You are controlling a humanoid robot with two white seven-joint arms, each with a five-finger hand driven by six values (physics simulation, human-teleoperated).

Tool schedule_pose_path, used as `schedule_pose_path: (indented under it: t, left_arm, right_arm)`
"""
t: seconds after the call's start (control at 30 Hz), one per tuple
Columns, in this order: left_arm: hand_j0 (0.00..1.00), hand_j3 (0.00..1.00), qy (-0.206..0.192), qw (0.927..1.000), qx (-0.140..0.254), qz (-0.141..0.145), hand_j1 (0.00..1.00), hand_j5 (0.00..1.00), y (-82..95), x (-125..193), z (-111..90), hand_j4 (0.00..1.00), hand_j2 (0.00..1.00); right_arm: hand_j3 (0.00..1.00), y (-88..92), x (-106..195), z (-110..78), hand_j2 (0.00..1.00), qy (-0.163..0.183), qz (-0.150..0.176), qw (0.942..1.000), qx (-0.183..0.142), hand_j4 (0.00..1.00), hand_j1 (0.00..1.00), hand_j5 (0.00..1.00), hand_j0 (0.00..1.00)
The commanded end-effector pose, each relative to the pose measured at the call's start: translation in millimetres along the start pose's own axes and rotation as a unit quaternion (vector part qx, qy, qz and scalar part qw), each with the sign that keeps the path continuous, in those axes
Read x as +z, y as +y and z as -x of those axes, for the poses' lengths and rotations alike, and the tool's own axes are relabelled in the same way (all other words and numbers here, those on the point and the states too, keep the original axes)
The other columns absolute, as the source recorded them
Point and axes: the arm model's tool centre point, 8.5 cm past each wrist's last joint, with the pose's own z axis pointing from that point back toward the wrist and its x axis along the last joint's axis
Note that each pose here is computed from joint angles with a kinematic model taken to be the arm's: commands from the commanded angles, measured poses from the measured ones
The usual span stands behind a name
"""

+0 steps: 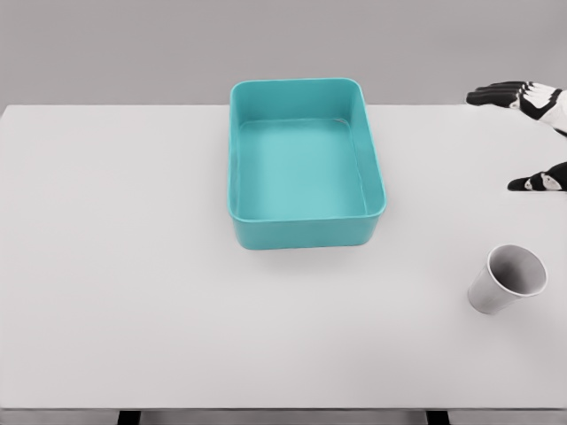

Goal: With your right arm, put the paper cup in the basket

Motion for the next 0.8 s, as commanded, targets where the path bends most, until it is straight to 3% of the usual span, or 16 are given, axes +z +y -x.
schedule_pose_path:
  t: [0.0,0.1,0.17,0.3,0.43,0.47,0.63,0.77]
  left_arm:
    - [1.0,1.0,0.0,1.0,0.0,0.001,1.0,1.0,-0.1,0.0,0.0,1.0,1.0]
    - [1.0,1.0,0.0,1.0,0.0,0.0,1.0,1.0,0.1,0.0,0.0,1.0,1.0]
    - [1.0,1.0,0.0,1.0,0.0,0.0,1.0,1.0,0.1,0.0,0.0,1.0,1.0]
    - [1.0,1.0,0.0,1.0,0.0,0.0,1.0,1.0,0.1,0.0,0.0,1.0,1.0]
    - [1.0,1.0,0.0,1.0,0.0,0.0,1.0,1.0,0.1,0.0,0.0,1.0,1.0]
    - [1.0,1.0,0.0,1.0,0.0,0.0,1.0,1.0,0.1,0.0,0.0,1.0,1.0]
    - [1.0,1.0,0.0,1.0,0.0,0.0,1.0,1.0,0.1,0.0,0.0,1.0,1.0]
    - [1.0,1.0,0.0,1.0,0.0,0.001,1.0,1.0,-0.1,0.0,0.0,1.0,1.0]
  right_arm:
    - [1.0,-31.3,16.7,-6.1,1.0,-0.022,0.072,0.9968,-0.027,1.0,1.0,1.0,1.0]
    - [1.0,-1.5,33.7,11.0,1.0,-0.016,0.089,0.9884,-0.122,1.0,1.0,1.0,1.0]
    - [1.0,8.4,42.7,14.4,1.0,-0.004,0.089,0.9864,-0.138,1.0,1.0,1.0,1.0]
    - [1.0,11.8,55.0,16.2,1.0,-0.008,0.113,0.9776,-0.178,1.0,1.0,1.0,1.0]
    - [1.0,46.4,65.6,21.9,1.0,0.016,0.093,0.9709,-0.22,1.0,1.0,1.0,1.0]
    - [1.0,56.7,70.4,23.3,1.0,0.02,0.1,0.9658,-0.239,1.0,1.0,1.0,1.0]
    - [1.0,67.2,96.0,23.4,1.0,0.047,0.11,0.9579,-0.261,1.0,1.0,1.0,1.0]
    - [1.0,72.1,114.0,21.9,1.0,0.071,0.11,0.9558,-0.264,1.0,1.0,1.0,1.0]
